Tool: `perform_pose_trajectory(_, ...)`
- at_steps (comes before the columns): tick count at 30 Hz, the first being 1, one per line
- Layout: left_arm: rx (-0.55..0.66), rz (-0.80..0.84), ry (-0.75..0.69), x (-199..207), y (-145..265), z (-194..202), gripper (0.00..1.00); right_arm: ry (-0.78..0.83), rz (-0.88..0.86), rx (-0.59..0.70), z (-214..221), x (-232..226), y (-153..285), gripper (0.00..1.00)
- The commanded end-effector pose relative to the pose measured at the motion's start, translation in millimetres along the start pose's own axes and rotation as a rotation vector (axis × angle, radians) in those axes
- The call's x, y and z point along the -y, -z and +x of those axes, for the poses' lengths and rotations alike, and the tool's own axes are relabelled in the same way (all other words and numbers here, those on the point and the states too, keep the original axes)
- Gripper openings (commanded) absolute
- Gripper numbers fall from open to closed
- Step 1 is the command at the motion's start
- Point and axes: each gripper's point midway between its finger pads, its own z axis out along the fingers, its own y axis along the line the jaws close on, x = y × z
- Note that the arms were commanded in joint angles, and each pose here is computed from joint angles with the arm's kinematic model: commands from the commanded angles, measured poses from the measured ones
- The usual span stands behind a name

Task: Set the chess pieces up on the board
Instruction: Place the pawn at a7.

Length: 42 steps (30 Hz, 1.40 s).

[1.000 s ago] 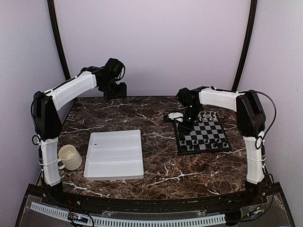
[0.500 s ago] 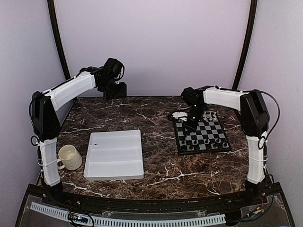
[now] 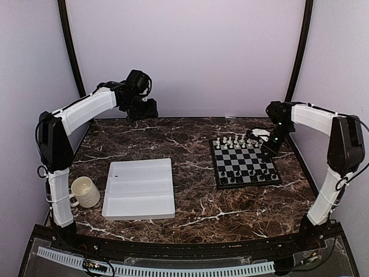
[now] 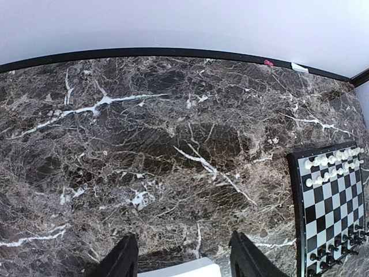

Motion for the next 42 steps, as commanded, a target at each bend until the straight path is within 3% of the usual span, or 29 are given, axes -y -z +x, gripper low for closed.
perform_pose_trajectory(1,0.019,0.047,0.012,10,10,-6,0.57,-0.073,-0.024,-0.028,34,-1,2,0.0)
perform_pose_trajectory(12,0.001,0.075,0.021,15,8,-3,0.56,-0.178,-0.019,-0.047,63,16,-6,0.0)
perform_pose_trajectory(42,-0.022,0.101,0.027,18,6,5,0.54,-0.201,-0.048,-0.075,64,28,-34,0.05)
